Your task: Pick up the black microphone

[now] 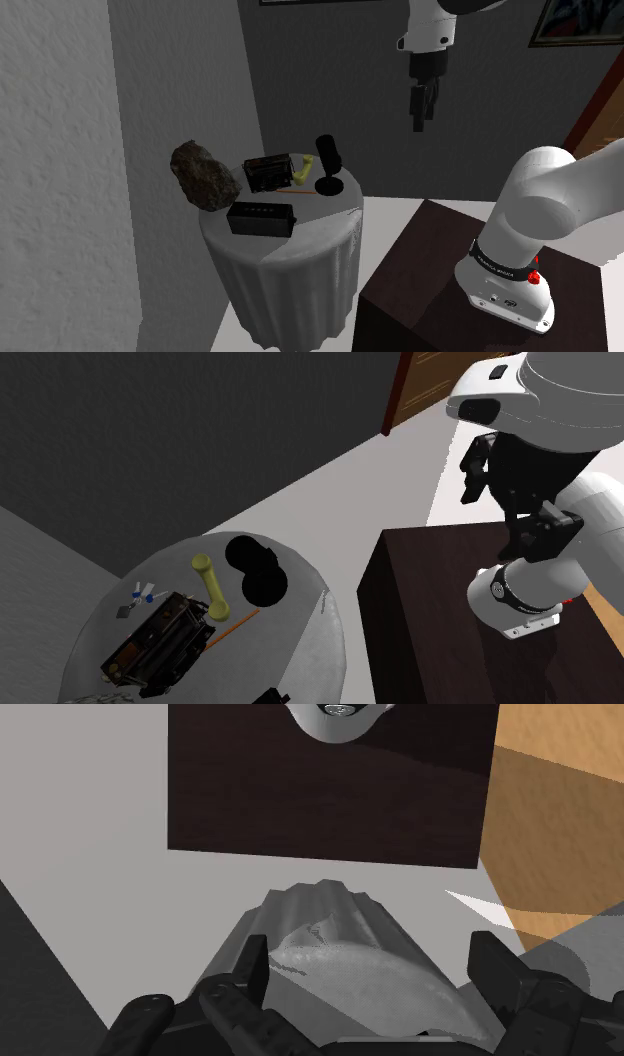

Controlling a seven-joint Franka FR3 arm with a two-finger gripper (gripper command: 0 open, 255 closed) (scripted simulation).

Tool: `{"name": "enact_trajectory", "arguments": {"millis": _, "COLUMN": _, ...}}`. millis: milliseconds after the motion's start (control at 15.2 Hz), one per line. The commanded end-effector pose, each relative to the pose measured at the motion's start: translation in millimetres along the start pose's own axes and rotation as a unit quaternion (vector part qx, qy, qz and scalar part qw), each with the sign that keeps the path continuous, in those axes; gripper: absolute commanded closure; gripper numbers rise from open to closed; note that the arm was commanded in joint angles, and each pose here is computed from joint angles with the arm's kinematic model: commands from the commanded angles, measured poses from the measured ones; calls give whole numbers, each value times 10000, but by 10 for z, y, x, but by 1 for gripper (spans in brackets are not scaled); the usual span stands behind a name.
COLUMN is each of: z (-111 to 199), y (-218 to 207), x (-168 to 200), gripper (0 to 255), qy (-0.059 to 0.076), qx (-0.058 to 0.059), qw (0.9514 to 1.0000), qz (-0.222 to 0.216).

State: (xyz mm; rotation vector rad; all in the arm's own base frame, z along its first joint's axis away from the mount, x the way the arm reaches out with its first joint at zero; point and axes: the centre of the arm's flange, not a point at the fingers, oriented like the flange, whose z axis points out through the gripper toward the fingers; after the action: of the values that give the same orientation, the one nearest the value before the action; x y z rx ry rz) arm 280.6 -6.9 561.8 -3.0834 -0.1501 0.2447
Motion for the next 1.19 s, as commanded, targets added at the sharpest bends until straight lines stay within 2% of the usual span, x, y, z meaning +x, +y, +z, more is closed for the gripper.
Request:
{"name": "enact_trajectory", "arguments": {"millis": 0, "z": 0, "y": 0, "x": 0, "gripper": 0, "qy": 0, "qx": 0, "qw": 10000, "qz": 0}}
{"name": "enact_trajectory", "arguments": {"millis": 1122, "z": 582, "y": 565, "x": 2093, "gripper": 0, "qy": -76, "qx": -280, "qw": 9994, "qz": 211}}
